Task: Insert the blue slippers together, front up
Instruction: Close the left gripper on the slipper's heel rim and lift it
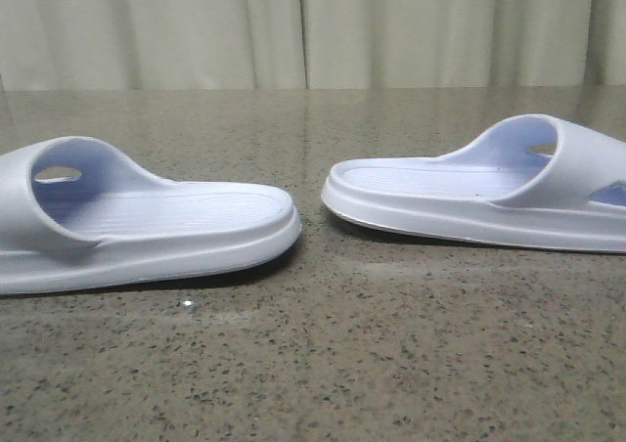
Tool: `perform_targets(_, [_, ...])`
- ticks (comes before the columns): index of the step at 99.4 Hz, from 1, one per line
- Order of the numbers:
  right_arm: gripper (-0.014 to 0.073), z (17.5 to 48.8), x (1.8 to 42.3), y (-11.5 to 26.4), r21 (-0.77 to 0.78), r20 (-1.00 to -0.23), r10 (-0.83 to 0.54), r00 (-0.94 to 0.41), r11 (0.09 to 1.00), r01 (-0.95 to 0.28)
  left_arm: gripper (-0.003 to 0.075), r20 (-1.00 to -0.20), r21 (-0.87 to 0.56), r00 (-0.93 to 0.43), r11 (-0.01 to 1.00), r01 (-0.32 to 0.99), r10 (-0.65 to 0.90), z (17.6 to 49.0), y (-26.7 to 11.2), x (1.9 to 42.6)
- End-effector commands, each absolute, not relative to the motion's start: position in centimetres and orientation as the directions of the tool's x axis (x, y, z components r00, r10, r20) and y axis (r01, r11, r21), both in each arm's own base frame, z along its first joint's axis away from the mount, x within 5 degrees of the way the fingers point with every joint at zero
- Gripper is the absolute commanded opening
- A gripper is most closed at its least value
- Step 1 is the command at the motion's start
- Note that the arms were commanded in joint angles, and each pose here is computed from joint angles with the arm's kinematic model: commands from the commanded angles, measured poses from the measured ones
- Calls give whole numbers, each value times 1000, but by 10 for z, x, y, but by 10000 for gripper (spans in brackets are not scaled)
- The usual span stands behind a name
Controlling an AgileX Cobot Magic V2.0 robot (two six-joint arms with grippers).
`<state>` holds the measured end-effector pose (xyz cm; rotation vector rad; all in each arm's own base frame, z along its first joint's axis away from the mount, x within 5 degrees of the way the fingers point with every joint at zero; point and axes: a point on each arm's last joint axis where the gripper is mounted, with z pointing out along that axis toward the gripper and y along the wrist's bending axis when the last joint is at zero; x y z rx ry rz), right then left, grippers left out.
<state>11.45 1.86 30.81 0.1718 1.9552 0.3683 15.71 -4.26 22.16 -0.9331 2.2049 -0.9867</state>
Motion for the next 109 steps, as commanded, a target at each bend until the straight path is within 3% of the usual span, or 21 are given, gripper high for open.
perform_targets(1, [466, 326, 119, 17, 345, -900, 312, -304, 937, -61, 414, -148, -782, -671, 501, -370, -727, 218, -48, 155])
perform_targets(20, [466, 326, 119, 17, 345, -900, 312, -304, 937, -61, 289, -150, -781, -671, 503, -370, -726, 218, -48, 155])
perform_targets(50, [466, 326, 119, 17, 345, -900, 312, -304, 937, -61, 15, -176, -778, -652, 510, -366, -737, 218, -46, 156])
perform_targets(58, [466, 326, 119, 17, 345, -900, 312, -304, 937, -61, 17, -207, -773, -647, 528, -352, -734, 219, -44, 158])
perform_targets(83, [466, 326, 119, 17, 345, -900, 312, -304, 937, -61, 17, -202, -811, -622, 485, -326, -756, 228, -45, 157])
perform_targets(109, [465, 326, 119, 17, 345, -900, 311, -306, 937, -61, 17, -283, -879, -575, 447, -165, -768, 268, -46, 149])
